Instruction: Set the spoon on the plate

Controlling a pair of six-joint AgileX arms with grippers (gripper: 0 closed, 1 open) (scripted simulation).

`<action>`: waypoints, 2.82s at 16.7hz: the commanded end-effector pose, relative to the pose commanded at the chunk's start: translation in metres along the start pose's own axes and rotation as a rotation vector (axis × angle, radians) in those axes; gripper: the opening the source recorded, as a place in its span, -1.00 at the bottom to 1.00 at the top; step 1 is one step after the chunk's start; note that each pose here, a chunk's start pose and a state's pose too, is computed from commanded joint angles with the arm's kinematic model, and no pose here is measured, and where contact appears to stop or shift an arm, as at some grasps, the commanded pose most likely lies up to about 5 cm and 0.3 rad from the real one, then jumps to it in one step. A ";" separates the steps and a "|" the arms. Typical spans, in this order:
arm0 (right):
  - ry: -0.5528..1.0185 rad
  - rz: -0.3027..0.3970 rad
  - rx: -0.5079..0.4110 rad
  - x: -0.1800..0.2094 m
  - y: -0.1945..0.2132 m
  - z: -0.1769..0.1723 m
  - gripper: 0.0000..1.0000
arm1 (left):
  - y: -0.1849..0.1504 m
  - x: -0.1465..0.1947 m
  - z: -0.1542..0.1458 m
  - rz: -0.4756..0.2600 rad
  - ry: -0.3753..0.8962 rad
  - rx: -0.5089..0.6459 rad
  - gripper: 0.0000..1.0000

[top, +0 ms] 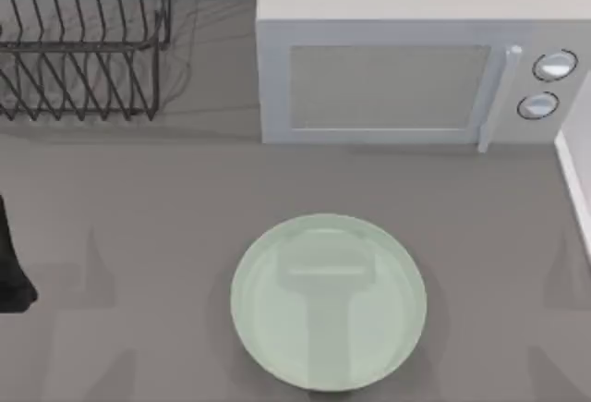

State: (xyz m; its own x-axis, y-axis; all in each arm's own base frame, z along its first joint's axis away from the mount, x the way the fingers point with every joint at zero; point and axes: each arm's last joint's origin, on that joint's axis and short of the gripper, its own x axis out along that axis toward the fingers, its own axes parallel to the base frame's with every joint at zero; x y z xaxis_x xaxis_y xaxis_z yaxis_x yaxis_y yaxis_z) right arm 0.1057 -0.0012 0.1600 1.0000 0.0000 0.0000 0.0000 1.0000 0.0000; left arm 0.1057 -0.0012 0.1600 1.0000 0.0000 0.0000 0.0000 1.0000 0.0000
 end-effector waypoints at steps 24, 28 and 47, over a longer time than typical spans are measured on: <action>0.000 0.000 0.000 0.000 0.000 0.000 1.00 | 0.094 0.179 0.008 -0.954 1.375 0.891 1.00; 0.000 0.000 0.000 0.000 0.000 0.000 1.00 | 0.127 0.206 0.022 -0.992 1.355 0.943 1.00; 0.000 0.000 0.000 0.000 0.000 0.000 1.00 | 0.136 0.210 -0.068 -0.970 1.340 0.965 1.00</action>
State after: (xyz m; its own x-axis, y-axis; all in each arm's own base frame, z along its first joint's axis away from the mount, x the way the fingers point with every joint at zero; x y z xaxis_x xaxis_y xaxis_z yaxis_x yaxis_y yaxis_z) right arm 0.1057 -0.0012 0.1600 1.0000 0.0000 0.0000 0.0000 1.0000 0.0000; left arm 0.3162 0.1344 0.0924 0.0018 -0.0053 -1.0000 0.9482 0.3176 0.0001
